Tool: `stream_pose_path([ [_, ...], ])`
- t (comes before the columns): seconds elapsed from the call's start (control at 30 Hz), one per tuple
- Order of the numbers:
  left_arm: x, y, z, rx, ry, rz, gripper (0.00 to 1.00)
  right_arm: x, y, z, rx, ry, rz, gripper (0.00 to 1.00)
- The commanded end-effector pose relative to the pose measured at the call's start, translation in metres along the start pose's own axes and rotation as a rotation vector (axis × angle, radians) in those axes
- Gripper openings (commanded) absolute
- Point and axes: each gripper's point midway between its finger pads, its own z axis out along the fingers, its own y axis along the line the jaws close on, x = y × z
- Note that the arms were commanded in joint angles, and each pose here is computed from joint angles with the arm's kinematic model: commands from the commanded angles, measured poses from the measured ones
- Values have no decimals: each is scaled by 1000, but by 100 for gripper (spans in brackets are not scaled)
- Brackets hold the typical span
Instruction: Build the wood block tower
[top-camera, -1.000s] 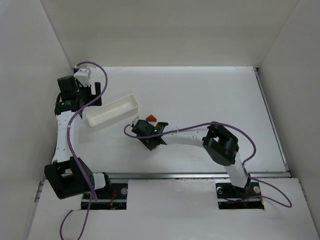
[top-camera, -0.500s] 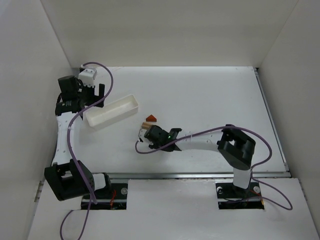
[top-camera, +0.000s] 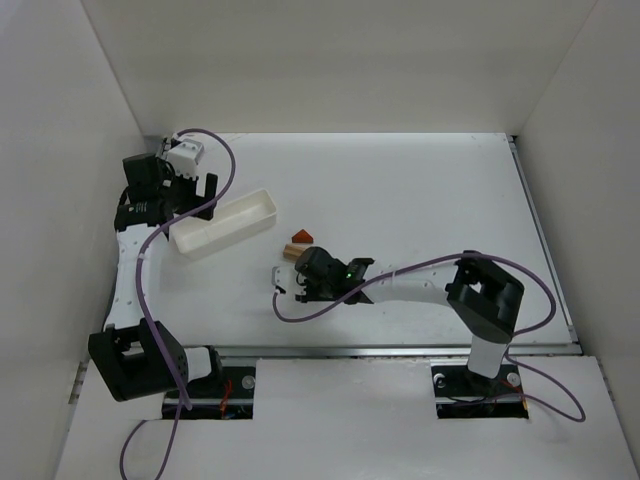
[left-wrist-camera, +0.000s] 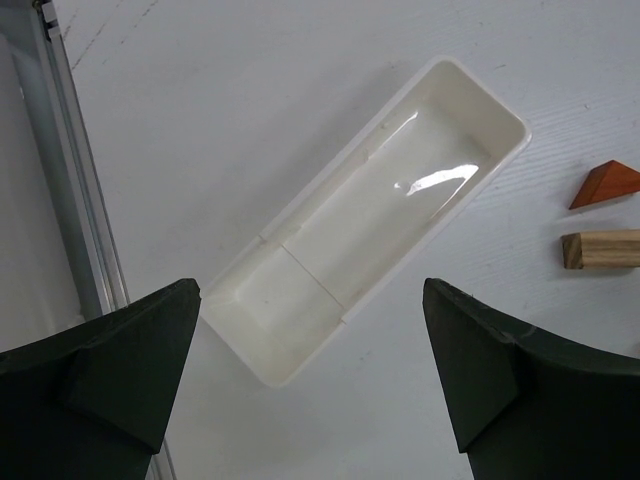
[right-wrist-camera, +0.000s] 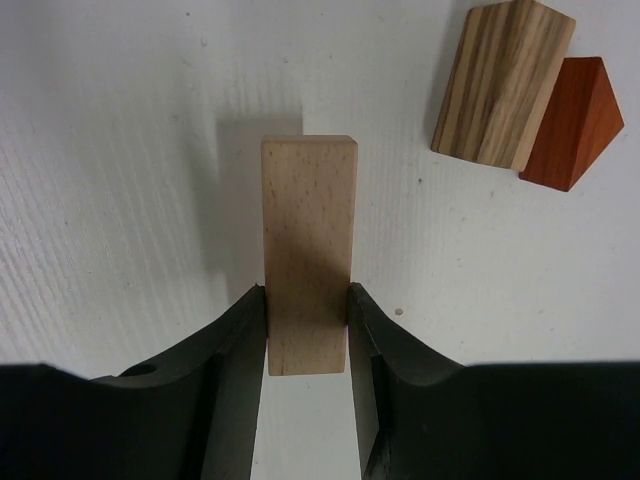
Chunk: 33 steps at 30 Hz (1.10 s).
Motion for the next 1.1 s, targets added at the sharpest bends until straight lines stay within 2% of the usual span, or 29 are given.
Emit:
stream_pose_path([
  [0.0, -5, -7, -8, 24, -26, 37, 93, -11, -9, 5, 11, -53, -6, 16],
  [0.17, -4, -9, -8, 36, -22, 43, 93, -11, -9, 13, 9, -31, -18, 21],
  [0.33, -3, -15, -8, 66, -22, 62, 93, -5, -9, 17, 18, 1, -1, 31],
  [0.43, -5, -18, -12, 77, -24, 72, 93, -18, -23, 5, 70, -44, 37, 37],
  [0.47, -4, -24, -12, 99, -18, 82, 94, -23, -26, 2, 81, -62, 54, 48],
  [0.57, -13, -32, -17, 135, -44, 112, 97, -43, -42, -18, 130, -145, 110, 50],
  [0.6, -11, -36, -18, 154, -40, 108, 97, -51, -47, -24, 142, -182, 115, 99],
  [0.77, -9, -51, -20, 201, -29, 136, 97, -56, -54, -38, 185, -203, 120, 100],
  [0.87, -1, -68, -24, 254, 3, 195, 94, -69, -74, -67, 273, -281, 264, 100],
  [0.9, 3, -74, -25, 275, 18, 216, 91, -75, -80, -84, 289, -335, 422, 100],
  [0.97, 21, -98, -27, 351, 72, 258, 88, -61, -102, -101, 386, -342, 668, 100],
  [1.03, 42, -118, -24, 394, 130, 301, 85, -47, -102, -104, 361, -335, 925, 100],
  [1.07, 53, -127, -22, 408, 160, 321, 85, -41, -101, -106, 355, -327, 1000, 100],
])
